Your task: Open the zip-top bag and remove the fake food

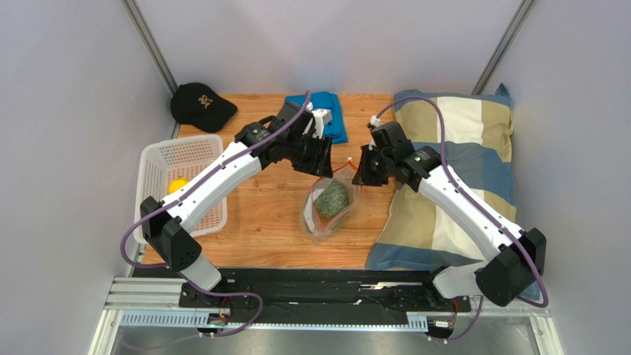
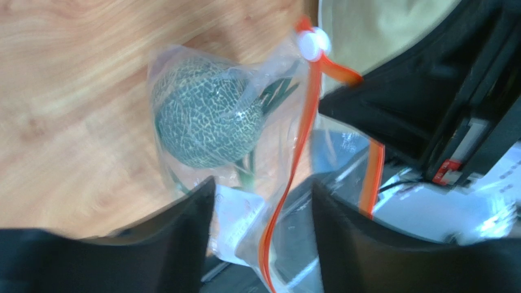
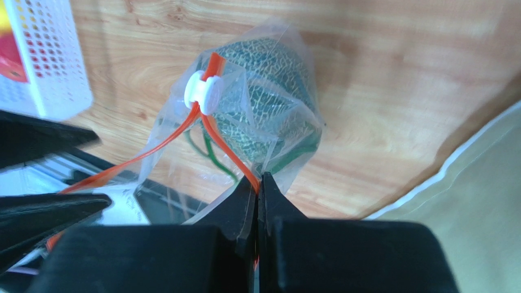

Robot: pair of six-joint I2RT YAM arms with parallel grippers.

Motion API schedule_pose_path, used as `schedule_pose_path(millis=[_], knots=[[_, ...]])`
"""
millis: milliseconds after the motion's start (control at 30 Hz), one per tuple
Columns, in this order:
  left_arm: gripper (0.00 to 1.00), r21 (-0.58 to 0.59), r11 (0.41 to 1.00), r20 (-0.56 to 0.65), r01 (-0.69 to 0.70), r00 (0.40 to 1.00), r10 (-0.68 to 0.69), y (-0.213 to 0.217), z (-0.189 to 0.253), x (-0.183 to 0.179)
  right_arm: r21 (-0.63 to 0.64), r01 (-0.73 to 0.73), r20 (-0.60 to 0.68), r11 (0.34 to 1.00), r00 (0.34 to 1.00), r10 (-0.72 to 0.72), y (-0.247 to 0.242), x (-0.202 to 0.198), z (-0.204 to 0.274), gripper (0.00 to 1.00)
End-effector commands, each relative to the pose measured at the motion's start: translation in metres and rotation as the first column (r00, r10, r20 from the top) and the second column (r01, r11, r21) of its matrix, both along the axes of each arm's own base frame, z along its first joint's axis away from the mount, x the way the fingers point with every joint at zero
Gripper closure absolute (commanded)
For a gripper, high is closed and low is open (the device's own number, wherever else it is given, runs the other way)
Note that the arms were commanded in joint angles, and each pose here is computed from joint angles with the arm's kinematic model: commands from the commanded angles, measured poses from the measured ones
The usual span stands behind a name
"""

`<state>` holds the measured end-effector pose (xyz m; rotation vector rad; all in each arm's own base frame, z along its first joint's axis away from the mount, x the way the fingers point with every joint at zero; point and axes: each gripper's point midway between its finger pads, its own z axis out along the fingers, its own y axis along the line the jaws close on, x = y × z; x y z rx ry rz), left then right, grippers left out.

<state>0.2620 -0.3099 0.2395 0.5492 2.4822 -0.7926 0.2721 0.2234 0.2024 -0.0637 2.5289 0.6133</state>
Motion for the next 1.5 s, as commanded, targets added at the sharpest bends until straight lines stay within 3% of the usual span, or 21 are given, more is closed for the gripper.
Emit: schedule_pose_path(millis=[0, 33, 133, 400, 467, 500, 633, 667, 700, 733, 767, 900, 967, 1033, 1100, 1200, 1233, 1367, 1467], knots=[[0.26, -0.021, 0.989, 0.002, -0.148, 0.989, 0.149, 0.017, 0.034, -0.003, 0.228, 0.333, -0.101, 0.915, 0.943, -0.318, 0.000, -0.009, 0.033, 1.00], [0.19, -0.025, 0.988, 0.000, -0.151, 0.988, 0.151, 0.018, 0.035, -0.006, 0.259, 0.362, -0.087, 0.895, 0.932, -0.352, 0.000, -0.006, 0.037, 1.00], [0.17, -0.011, 0.986, -0.025, -0.165, 0.986, 0.165, 0.030, 0.027, -0.022, 0.312, 0.450, -0.125, 0.837, 0.892, -0.434, -0.004, -0.010, 0.031, 1.00], [0.25, -0.045, 0.996, -0.152, -0.072, 0.986, 0.064, 0.014, 0.003, -0.072, 0.353, 0.503, -0.213, 0.789, 0.864, -0.456, 0.006, -0.023, 0.018, 0.96], [0.32, -0.022, 0.997, -0.156, -0.073, 0.985, 0.068, 0.015, -0.006, -0.071, 0.352, 0.497, -0.213, 0.793, 0.868, -0.449, 0.007, -0.026, 0.019, 0.95], [0.42, 0.012, 0.997, -0.175, -0.071, 0.982, 0.072, 0.016, -0.016, -0.071, 0.351, 0.496, -0.212, 0.794, 0.869, -0.448, 0.006, -0.027, 0.019, 0.95], [0.57, 0.049, 0.998, -0.189, -0.051, 0.980, 0.059, 0.018, -0.029, -0.072, 0.343, 0.487, -0.189, 0.803, 0.873, -0.449, 0.001, -0.030, 0.018, 0.91], [0.64, 0.060, 0.997, -0.187, -0.051, 0.980, 0.062, 0.020, -0.033, -0.072, 0.342, 0.481, -0.184, 0.807, 0.877, -0.444, 0.001, -0.031, 0.017, 0.89], [0.86, 0.074, 0.996, -0.181, -0.058, 0.981, 0.070, 0.024, -0.035, -0.072, 0.339, 0.460, -0.164, 0.820, 0.888, -0.430, 0.000, -0.031, 0.018, 0.87], [0.97, 0.091, 0.994, -0.168, -0.062, 0.983, 0.077, 0.027, -0.036, -0.070, 0.338, 0.444, -0.149, 0.830, 0.896, -0.419, 0.000, -0.031, 0.020, 0.80], [1.00, 0.112, 0.992, -0.121, -0.060, 0.990, 0.073, 0.031, -0.034, -0.064, 0.339, 0.417, -0.119, 0.843, 0.908, -0.402, -0.001, -0.031, 0.025, 0.76], [1.00, 0.169, 0.985, 0.005, 0.025, 1.000, -0.026, 0.035, -0.026, -0.048, 0.254, 0.263, 0.055, 0.931, 0.957, -0.286, -0.010, -0.028, 0.036, 0.52], [1.00, 0.191, 0.979, 0.086, 0.066, 0.993, -0.083, 0.037, -0.017, -0.038, 0.182, 0.097, 0.149, 0.979, 0.981, -0.125, -0.011, -0.032, 0.041, 0.49], [1.00, 0.182, 0.980, 0.155, 0.086, 0.981, -0.115, 0.034, -0.006, -0.030, 0.088, -0.020, 0.234, 0.996, 0.972, -0.001, -0.016, -0.032, 0.049, 0.39], [1.00, 0.184, 0.976, 0.224, 0.114, 0.962, -0.155, 0.033, 0.006, -0.024, 0.029, -0.063, 0.265, 0.998, 0.963, 0.053, -0.020, -0.029, 0.051, 0.30], [1.00, 0.187, 0.972, 0.283, 0.144, 0.940, -0.193, 0.032, 0.018, -0.019, -0.040, -0.125, 0.330, 0.991, 0.935, 0.131, -0.024, -0.021, 0.067, 0.27], [1.00, 0.189, 0.969, 0.292, 0.156, 0.934, -0.207, 0.031, 0.019, -0.019, -0.055, -0.139, 0.358, 0.989, 0.922, 0.150, -0.023, -0.016, 0.076, 0.20], [1.00, 0.183, 0.961, 0.319, 0.209, 0.912, -0.259, 0.029, 0.023, -0.023, -0.107, -0.289, 0.459, 0.951, 0.835, 0.305, -0.006, -0.007, 0.096, 0.19], [1.00, 0.177, 0.959, 0.349, 0.220, 0.897, -0.270, 0.029, 0.029, -0.022, -0.089, -0.425, 0.454, 0.901, 0.788, 0.416, 0.017, -0.011, 0.088, 0.20]])
